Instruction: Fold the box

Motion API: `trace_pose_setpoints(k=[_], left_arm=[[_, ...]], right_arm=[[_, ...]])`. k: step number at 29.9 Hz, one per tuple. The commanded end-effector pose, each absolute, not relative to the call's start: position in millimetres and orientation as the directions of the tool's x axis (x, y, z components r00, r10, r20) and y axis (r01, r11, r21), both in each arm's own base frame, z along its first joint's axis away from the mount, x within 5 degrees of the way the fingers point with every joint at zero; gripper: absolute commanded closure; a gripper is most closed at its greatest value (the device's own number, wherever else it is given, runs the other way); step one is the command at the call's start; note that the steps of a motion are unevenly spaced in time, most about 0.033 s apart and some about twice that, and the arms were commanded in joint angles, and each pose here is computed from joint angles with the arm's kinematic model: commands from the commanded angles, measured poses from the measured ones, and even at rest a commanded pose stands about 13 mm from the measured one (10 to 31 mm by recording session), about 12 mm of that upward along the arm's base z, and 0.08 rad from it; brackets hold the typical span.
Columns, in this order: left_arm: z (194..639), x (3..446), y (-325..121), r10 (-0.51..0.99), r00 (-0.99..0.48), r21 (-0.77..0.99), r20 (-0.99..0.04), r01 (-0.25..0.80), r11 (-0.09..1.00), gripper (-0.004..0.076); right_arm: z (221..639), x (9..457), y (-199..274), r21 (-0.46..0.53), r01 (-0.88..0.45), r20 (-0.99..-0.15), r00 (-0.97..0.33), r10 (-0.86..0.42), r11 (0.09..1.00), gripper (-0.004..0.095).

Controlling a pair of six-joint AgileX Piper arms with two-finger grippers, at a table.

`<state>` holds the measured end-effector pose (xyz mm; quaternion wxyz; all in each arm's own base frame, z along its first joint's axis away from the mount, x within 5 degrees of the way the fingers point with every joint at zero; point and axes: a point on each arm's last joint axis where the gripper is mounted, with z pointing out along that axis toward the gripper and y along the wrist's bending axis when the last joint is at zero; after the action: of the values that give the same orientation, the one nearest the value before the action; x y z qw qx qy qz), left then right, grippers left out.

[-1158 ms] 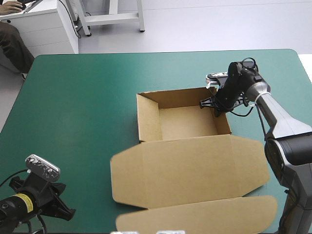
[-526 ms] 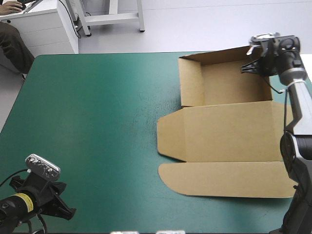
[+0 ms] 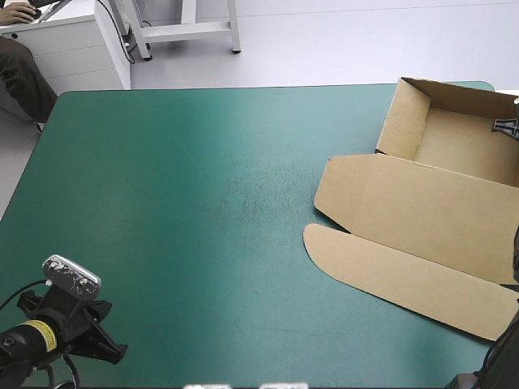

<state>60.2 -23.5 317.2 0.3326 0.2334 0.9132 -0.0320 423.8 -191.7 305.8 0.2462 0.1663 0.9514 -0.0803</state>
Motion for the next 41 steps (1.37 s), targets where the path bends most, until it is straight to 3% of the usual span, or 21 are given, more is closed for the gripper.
trace_pose_setpoints(k=[1, 3, 7, 9, 11, 19, 21, 24, 27, 29, 34, 41], left_arm=[[327.6, 63.8, -25.4, 0.385, -0.627, 0.096, -0.677, 0.444, 0.891, 0.0731], [327.6, 63.8, -25.4, 0.385, -0.627, 0.096, -0.677, 0.444, 0.891, 0.0731], [327.5, 63.7, -25.3, 0.386, -0.628, 0.097, -0.676, 0.444, 0.891, 0.0731], [327.5, 63.7, -25.3, 0.386, -0.628, 0.097, -0.676, 0.444, 0.891, 0.0731], [327.5, 63.7, -25.3, 0.388, -0.627, 0.098, -0.675, 0.445, 0.89, 0.0731], [327.4, 63.6, -25.3, 0.387, -0.629, 0.097, -0.675, 0.444, 0.891, 0.0731], [327.4, 63.6, -25.3, 0.387, -0.629, 0.097, -0.675, 0.444, 0.891, 0.0731], [327.2, 63.5, -25.2, 0.387, -0.63, 0.097, -0.673, 0.444, 0.891, 0.0731], [327.2, 63.5, -25.2, 0.387, -0.63, 0.097, -0.673, 0.444, 0.891, 0.0731], [327.2, 63.4, -25.3, 0.387, -0.631, 0.095, -0.673, 0.444, 0.891, 0.0731], [327.2, 63.4, -25.4, 0.384, -0.632, 0.092, -0.673, 0.444, 0.891, 0.0731], [327.8, 63.9, -25.9, 0.339, -0.646, 0.059, -0.684, 0.414, 0.908, 0.0731]], right_arm=[[325.4, 421.5, -199.3, -0.013, 0.373, -0.574, -0.762, 0.298, 0.928, 0.0758], [318.9, 423.2, -202.0, -0.004, 0.377, -0.562, -0.767, 0.31, 0.926, 0.061], [317.7, 425.9, -201.9, 0.006, 0.368, -0.575, -0.759, 0.304, 0.93, 0.021], [322.0, 426.5, -202.0, 0.007, 0.368, -0.593, -0.747, 0.3, 0.93, 0.009], [328.3, 426.2, -202.0, 0.004, 0.368, -0.602, -0.742, 0.296, 0.93, 0.0044], [368.6, 413.2, -192.3, 0.025, 0.338, -0.577, -0.764, 0.29, 0.941, 0.0047], [384.4, 408.8, -185.9, 0.051, 0.308, -0.606, -0.747, 0.274, 0.95, 0.0079], [405.2, 402.1, -171.3, 0.137, 0.239, -0.65, -0.711, 0.269, 0.961, 0.0275], [424.1, 397.6, -152.6, 0.213, 0.138, -0.692, -0.678, 0.249, 0.967, 0.0637], [434.6, 395.3, -137.7, 0.214, 0.083, -0.715, -0.666, 0.213, 0.973, 0.0935], [447.7, 396.2, -92.0, 0.182, -0.02, -0.734, -0.668, 0.122, 0.983, 0.0908], [444.2, 384.6, -5.0, 0.136, -0.204, -0.696, -0.716, -0.053, 0.969, 0.0909]])
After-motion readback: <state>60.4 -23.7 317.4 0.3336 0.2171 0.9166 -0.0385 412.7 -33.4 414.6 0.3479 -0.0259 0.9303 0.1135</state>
